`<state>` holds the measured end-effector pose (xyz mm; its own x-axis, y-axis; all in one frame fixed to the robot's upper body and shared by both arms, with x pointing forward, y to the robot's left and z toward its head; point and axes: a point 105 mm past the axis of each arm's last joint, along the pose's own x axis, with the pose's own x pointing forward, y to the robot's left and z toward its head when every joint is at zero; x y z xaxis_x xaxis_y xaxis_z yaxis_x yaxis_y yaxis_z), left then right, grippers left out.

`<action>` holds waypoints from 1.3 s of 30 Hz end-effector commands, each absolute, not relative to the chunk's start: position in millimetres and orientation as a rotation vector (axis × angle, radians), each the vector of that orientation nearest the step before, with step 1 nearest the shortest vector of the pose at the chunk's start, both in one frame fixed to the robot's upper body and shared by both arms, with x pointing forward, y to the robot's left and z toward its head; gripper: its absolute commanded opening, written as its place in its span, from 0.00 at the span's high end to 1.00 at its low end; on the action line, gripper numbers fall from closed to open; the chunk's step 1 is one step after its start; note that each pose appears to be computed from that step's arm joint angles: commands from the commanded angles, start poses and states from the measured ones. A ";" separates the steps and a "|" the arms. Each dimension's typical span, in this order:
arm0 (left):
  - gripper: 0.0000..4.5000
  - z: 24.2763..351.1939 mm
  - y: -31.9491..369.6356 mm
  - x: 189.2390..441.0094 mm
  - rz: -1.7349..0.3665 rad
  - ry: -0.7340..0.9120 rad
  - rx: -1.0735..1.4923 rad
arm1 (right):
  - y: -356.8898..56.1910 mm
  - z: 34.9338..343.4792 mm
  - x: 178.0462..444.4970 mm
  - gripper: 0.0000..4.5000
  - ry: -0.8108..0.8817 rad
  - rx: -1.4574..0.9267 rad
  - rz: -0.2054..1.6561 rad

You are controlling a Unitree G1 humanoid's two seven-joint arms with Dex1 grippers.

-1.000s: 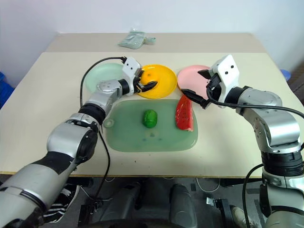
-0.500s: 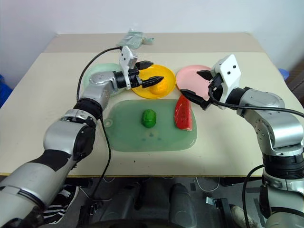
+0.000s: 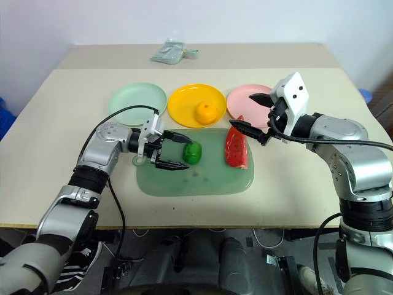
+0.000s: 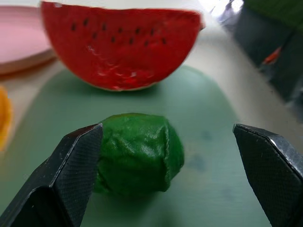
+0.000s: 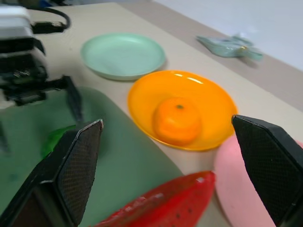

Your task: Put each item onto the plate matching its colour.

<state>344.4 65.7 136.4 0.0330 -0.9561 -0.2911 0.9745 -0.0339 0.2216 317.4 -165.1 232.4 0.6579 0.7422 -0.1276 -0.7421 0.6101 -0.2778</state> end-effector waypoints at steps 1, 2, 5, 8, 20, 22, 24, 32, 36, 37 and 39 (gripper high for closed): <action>0.06 127.0 59.4 347.9 -1.532 0.072 0.460 | -162.6 241.5 308.3 0.00 -0.035 -0.354 0.882; 0.12 125.6 59.1 349.1 -1.522 0.061 0.482 | -162.4 242.2 308.0 0.00 -0.038 -0.354 0.882; 0.40 134.1 56.5 353.3 -1.483 -0.029 0.500 | -161.3 244.1 306.8 0.00 -0.044 -0.351 0.884; 0.68 132.7 60.0 360.3 -1.439 -0.037 0.546 | -161.9 243.8 307.5 0.00 -0.048 -0.350 0.876; 0.72 236.2 120.8 406.0 -1.031 -0.302 0.025 | -158.2 246.6 306.6 0.00 -0.065 -0.343 0.887; 0.72 248.4 141.4 413.8 -0.926 -0.334 -0.026 | -155.4 249.8 306.0 0.00 -0.078 -0.328 0.901; 0.72 245.6 164.3 427.9 -0.750 -0.309 0.022 | -150.7 251.9 301.7 0.00 -0.077 -0.297 0.944; 0.72 219.8 206.1 451.1 -0.357 -0.238 0.026 | -133.2 249.0 294.4 0.00 -0.080 -0.261 1.023; 0.72 215.5 199.4 450.1 -0.371 -0.237 0.014 | -129.7 251.9 292.1 0.00 -0.089 -0.239 1.041; 0.72 216.5 197.6 449.3 -0.386 -0.242 0.003 | -130.9 252.5 292.2 0.00 -0.089 -0.241 1.040; 0.72 218.3 195.8 448.2 -0.405 -0.249 0.002 | -132.7 252.2 291.6 0.00 -0.085 -0.245 1.041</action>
